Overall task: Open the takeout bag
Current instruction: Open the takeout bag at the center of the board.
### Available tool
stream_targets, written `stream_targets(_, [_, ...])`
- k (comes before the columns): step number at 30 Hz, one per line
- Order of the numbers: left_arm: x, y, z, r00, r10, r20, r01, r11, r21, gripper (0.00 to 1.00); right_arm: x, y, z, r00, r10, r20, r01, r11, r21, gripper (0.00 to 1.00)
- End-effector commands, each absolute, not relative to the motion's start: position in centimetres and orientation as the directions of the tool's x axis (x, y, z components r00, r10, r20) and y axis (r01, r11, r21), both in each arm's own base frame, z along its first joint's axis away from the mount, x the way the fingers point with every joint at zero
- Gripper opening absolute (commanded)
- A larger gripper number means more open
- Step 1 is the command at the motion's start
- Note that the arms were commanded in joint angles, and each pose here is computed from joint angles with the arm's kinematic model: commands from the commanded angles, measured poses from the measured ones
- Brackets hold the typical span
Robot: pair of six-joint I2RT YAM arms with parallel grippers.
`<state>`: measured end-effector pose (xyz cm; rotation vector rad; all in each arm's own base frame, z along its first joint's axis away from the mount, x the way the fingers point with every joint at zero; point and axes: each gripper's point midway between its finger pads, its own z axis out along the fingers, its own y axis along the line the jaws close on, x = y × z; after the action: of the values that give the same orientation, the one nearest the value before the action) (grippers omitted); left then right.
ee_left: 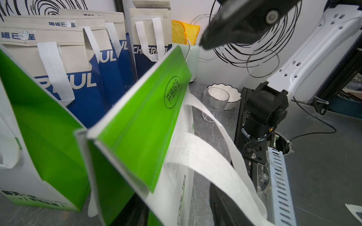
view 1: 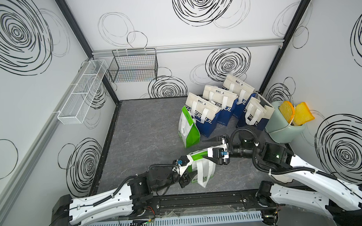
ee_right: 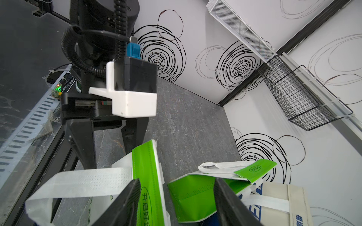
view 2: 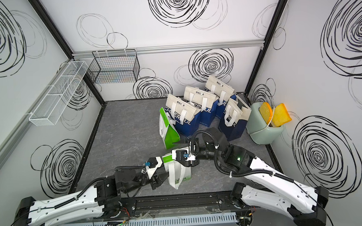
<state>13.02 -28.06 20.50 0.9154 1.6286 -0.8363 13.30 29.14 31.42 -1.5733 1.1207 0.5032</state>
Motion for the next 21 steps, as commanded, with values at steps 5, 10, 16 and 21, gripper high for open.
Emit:
stream_targets(5, [13.2,-27.9,20.8,-0.149,0.065,-0.987,0.874,0.476,-0.100,0.24,11.9,29.3,31.7,0.516,-0.371,-0.772,-0.838,-0.031,-0.545,0.61])
stream_targets(10, [12.5,-28.3,21.1,-0.144,0.044,-0.989,0.892,0.439,-0.111,0.05,10.4,29.8,30.6,0.584,-0.353,-0.731,-0.798,-0.085,-0.597,0.58])
stream_targets(16, [12.1,-28.4,21.7,-0.129,0.018,-0.991,0.902,0.417,-0.110,0.00,9.7,30.8,28.8,0.689,-0.377,-0.619,-0.688,-0.076,-0.721,0.52])
stream_targets(21, [11.9,-28.7,21.7,-0.129,0.024,-0.991,0.908,0.404,-0.109,0.00,10.2,31.5,27.3,0.710,-0.428,-0.559,-0.645,-0.076,-0.761,0.53])
